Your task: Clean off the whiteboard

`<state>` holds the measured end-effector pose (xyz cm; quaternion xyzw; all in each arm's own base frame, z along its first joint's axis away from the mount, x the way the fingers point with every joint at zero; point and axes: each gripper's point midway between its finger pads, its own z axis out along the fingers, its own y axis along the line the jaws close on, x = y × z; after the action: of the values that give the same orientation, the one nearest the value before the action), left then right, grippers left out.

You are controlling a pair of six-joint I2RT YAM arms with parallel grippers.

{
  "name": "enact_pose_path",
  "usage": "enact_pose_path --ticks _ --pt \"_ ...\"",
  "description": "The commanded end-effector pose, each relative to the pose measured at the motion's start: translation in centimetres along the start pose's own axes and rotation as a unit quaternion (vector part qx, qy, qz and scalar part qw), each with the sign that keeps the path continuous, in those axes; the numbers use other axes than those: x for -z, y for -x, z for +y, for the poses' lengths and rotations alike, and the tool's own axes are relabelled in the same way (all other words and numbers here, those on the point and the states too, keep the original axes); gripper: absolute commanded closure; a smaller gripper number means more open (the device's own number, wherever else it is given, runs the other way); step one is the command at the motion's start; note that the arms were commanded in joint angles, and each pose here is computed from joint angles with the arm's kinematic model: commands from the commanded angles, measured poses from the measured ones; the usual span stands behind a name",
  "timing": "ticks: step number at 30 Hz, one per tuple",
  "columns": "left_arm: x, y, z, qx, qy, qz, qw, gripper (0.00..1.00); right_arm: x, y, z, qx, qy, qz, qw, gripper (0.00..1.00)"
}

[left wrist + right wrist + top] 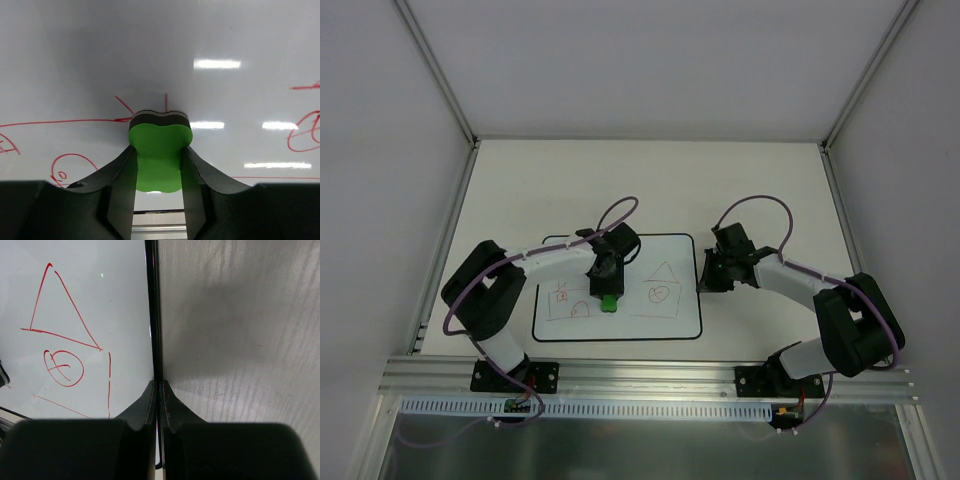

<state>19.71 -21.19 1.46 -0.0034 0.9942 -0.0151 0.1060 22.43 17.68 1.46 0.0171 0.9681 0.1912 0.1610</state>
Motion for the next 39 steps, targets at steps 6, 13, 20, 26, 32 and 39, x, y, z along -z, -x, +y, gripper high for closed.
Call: enact_pose_path --ticks 6,13,20,26,32,39 --pt "-2.9 1.7 7.1 0.022 0.12 0.056 0.991 1.0 0.1 -1.2 -2.5 0.004 -0.054 0.014 0.998 1.0" --pt "-3.9 3.2 0.4 -0.033 0.077 0.05 0.995 1.0 0.1 -1.1 -2.4 0.007 -0.053 0.012 0.998 1.0" --pt "-5.4 3.1 -8.4 -0.107 0.021 0.048 0.993 1.0 0.5 -1.2 -2.4 0.003 -0.052 0.007 0.999 1.0" --pt "-4.7 3.5 -11.7 -0.119 -0.014 0.04 0.992 1.0 0.9 -0.8 -2.4 0.006 -0.056 -0.002 0.998 1.0" --pt "-0.3 5.3 -11.0 -0.097 -0.035 -0.007 0.995 0.85 2.3 0.5 -2.0 0.024 -0.055 -0.029 0.998 0.91" --pt "6.2 9.0 -9.4 -0.058 -0.072 -0.085 0.992 0.23 6.0 3.6 -0.4 0.057 -0.068 -0.091 0.992 0.54"
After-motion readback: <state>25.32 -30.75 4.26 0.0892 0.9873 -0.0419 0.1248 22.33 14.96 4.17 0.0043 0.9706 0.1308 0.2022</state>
